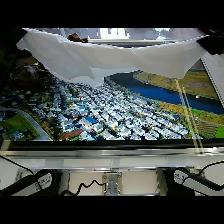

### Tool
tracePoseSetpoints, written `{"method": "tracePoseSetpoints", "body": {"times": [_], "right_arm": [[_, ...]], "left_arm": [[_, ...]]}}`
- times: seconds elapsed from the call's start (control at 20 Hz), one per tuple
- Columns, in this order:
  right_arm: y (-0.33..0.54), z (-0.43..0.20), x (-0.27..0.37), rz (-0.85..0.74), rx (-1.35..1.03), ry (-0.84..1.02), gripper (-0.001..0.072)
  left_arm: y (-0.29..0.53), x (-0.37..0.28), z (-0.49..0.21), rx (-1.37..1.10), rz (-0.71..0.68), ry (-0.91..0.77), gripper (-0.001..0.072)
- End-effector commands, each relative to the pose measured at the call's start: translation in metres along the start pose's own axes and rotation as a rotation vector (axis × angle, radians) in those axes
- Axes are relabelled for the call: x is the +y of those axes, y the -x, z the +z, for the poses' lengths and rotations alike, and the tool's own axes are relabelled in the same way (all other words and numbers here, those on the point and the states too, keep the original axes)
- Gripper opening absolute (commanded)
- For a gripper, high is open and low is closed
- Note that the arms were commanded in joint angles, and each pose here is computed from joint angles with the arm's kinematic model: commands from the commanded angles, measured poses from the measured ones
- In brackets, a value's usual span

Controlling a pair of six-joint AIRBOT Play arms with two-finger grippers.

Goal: Fold the shirts.

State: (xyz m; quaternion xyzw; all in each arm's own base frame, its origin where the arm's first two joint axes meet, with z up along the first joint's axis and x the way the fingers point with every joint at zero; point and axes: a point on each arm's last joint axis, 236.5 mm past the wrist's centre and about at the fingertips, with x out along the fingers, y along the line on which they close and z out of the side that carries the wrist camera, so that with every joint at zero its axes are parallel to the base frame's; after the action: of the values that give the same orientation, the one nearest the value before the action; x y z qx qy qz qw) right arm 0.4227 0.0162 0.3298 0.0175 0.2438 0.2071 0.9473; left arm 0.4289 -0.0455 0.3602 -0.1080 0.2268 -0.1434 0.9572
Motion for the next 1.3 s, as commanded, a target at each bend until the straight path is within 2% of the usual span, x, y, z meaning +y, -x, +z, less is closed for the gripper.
{"method": "tracePoseSetpoints", "body": {"times": [0.0,0.15,0.25,0.35,0.55,0.7,0.8,0.9,1.25], "right_arm": [[0.002,-0.006,0.009,0.029,0.042,0.013,0.002],[0.019,-0.012,0.031,0.068,0.074,0.037,0.0021],[0.046,0.002,0.059,0.087,0.009,0.1,0.002],[0.088,0.027,0.09,0.056,-0.124,0.208,0.002],[0.179,0.087,0.129,-0.123,-0.453,0.387,0.0021],[0.184,0.096,0.112,-0.201,-0.461,0.389,0.002],[0.153,0.075,0.101,-0.137,-0.34,0.328,0.002],[0.126,0.049,0.104,-0.032,-0.213,0.298,0.0021],[0.13,0.032,0.098,-0.079,-0.153,0.304,0.002]], "left_arm": [[0.006,-0.008,-0.008,0.05,-0.023,-0.006,0.0016],[0.027,-0.029,-0.013,0.091,-0.07,-0.036,0.0015],[0.058,-0.068,0.003,0.014,-0.176,-0.109,0.0015],[0.106,-0.108,0.03,-0.145,-0.247,-0.201,0.0015],[0.191,-0.139,0.086,-0.504,-0.207,-0.316,0.0015],[0.169,-0.124,0.08,-0.443,-0.18,-0.298,0.0015],[0.13,-0.114,0.047,-0.256,-0.218,-0.245,0.0015],[0.115,-0.125,0.021,-0.149,-0.315,-0.226,0.0015],[0.144,-0.137,0.0,-0.112,-0.305,-0.304,0.0015]]}}
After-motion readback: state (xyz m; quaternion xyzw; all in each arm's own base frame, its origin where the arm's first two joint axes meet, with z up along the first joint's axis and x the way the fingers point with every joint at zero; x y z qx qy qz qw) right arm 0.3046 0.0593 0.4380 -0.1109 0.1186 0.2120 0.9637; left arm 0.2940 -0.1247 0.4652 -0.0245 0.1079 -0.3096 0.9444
